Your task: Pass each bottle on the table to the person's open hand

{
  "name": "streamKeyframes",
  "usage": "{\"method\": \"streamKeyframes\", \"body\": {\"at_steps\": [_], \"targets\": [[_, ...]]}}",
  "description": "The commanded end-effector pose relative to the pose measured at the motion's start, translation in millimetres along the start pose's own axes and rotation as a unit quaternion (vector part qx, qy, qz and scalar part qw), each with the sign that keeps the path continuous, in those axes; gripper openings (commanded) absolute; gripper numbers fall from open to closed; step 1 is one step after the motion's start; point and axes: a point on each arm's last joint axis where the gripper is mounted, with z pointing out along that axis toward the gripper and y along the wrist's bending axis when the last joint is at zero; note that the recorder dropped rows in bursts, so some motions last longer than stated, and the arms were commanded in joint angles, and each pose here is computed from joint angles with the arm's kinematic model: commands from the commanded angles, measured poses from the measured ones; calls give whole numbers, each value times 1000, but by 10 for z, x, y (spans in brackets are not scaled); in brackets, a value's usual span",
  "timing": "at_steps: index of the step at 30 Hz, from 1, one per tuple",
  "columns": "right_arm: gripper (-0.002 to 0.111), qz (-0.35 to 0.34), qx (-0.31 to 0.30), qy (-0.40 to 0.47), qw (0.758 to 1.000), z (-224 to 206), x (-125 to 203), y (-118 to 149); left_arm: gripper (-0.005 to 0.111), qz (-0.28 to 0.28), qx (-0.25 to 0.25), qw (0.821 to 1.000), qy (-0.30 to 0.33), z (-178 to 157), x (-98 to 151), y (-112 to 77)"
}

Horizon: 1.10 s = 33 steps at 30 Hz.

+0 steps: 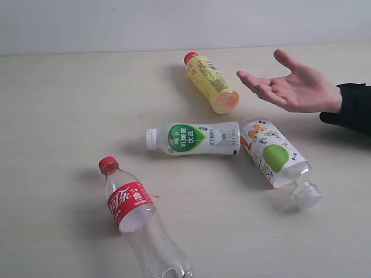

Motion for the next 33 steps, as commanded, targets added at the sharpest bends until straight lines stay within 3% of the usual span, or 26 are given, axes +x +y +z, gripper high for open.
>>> {"method": "streamKeyframes", "body": {"at_steps": [1, 9, 17, 19, 20, 21, 22, 23, 24, 25, 26, 27, 28, 30, 31, 33], "targets": [[0, -60, -12, 87, 994, 447, 45, 55, 1, -3, 3, 1000, -2, -4, 0, -4], [0, -203, -78, 235, 948, 1140, 608, 188, 1, -3, 3, 1000, -2, -4, 0, -4], [0, -281, -121, 323, 895, 1441, 1162, 210, 1, -3, 3, 1000, -2, -4, 0, -4], [0, -289, 0, 342, 894, 1542, 1173, 2, 1, -3, 3, 1000, -2, -4, 0, -4], [0, -305, 125, 356, 875, 1569, 1091, -192, 1, -3, 3, 1000, -2, -4, 0, -4], [0, -332, 163, 369, 853, 1568, 1057, -260, 1, -3, 3, 1000, -2, -4, 0, -4], [0, -383, 230, 414, 793, 1571, 983, -372, 1, -3, 3, 1000, -2, -4, 0, -4], [0, -400, 255, 441, 762, 1563, 957, -411, 1, -3, 3, 1000, -2, -4, 0, -4], [0, -411, 273, 513, 702, 1584, 950, -426, 1, -3, 3, 1000, -2, -4, 0, -4], [0, -401, 267, 556, 677, 1591, 996, -414, 1, -3, 3, 1000, -2, -4, 0, -4], [0, -381, 213, 656, 616, 1593, 1094, -340, 1, -3, 3, 1000, -2, -4, 0, -4], [0, -360, 129, 722, 577, 1578, 1203, -244, 1, -3, 3, 1000, -2, -4, 0, -4], [0, -337, 77, 745, 570, 1561, 1292, -179, 1, -3, 3, 1000, -2, -4, 0, -4], [1, -277, 25, 740, 612, 1616, 1469, -68, 1, -3, 3, 1000, -2, -4, 0, -4], [7, -256, 1, 735, 628, 1653, 1548, -23, 1, -3, 3, 1000, -2, -4, 0, -4], [22, -239, -32, 735, 633, 1685, 1653, 15, 1, -3, 3, 1000, -2, -4, 0, -4]]}}
